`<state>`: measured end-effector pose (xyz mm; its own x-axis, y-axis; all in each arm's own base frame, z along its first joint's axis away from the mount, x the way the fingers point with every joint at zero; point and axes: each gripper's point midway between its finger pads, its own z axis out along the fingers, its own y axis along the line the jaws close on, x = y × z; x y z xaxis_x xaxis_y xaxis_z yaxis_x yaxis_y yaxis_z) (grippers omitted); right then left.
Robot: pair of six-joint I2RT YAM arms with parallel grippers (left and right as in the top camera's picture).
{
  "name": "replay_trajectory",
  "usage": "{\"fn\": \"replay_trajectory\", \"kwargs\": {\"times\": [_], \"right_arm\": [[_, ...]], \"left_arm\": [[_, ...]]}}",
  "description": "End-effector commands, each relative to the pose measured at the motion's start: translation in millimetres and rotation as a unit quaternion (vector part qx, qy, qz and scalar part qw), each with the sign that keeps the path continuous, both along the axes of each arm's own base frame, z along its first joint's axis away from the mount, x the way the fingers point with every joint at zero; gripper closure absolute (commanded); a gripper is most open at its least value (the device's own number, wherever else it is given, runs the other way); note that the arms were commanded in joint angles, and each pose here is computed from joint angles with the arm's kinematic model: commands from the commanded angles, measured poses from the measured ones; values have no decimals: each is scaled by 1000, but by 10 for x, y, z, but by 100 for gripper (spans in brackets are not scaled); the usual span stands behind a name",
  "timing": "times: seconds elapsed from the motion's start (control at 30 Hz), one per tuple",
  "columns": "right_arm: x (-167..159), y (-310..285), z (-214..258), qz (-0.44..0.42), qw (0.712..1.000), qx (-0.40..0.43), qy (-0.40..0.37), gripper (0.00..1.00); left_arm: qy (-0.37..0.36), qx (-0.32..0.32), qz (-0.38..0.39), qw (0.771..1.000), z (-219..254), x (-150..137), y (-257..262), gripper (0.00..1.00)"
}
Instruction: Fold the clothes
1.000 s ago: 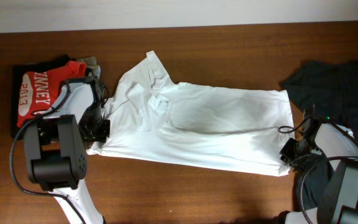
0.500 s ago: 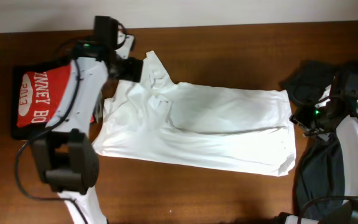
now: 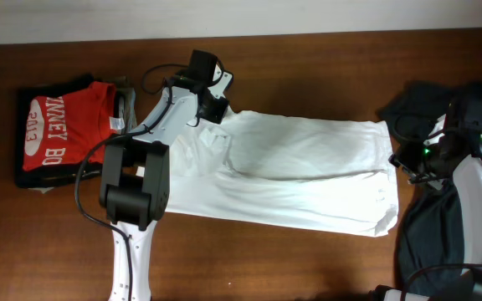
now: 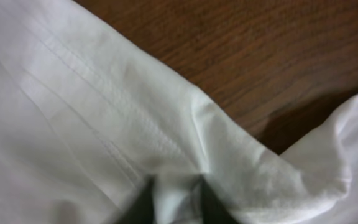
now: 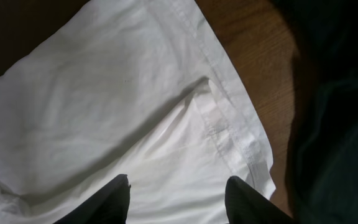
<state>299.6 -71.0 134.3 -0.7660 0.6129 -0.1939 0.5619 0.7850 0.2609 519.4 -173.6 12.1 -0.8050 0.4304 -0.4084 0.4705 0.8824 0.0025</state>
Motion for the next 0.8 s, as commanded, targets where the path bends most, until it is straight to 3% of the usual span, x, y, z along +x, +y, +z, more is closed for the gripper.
{"fn": "replay_trajectory", "kwargs": {"times": [0.0,0.1,0.23,0.43,0.53,0.7,0.77], "right_arm": [[69,-18,73,3,1000,-4,-19,46],[192,-61,119,3,999,-13,-46,46],[586,-199,155,9,992,-41,-117,48],[1186,-343,-562,46,989,-41,-131,48],[1335,-292,-1106,76,990,-15,-118,52],[1338,-231,-1467,99,990,4,-103,52],[1399,-98,-1400,129,983,32,-130,64]], "left_arm": [[6,0,-4,1000,0,-18,-5,100],[-1,-1,-3,1000,330,6,-6,100],[-31,8,5,999,925,71,36,100],[4,23,5,1000,1132,-121,104,100],[5,25,7,1000,1288,-150,130,100],[18,32,7,999,1262,-210,161,100],[21,40,10,999,1253,-225,191,100]]}}
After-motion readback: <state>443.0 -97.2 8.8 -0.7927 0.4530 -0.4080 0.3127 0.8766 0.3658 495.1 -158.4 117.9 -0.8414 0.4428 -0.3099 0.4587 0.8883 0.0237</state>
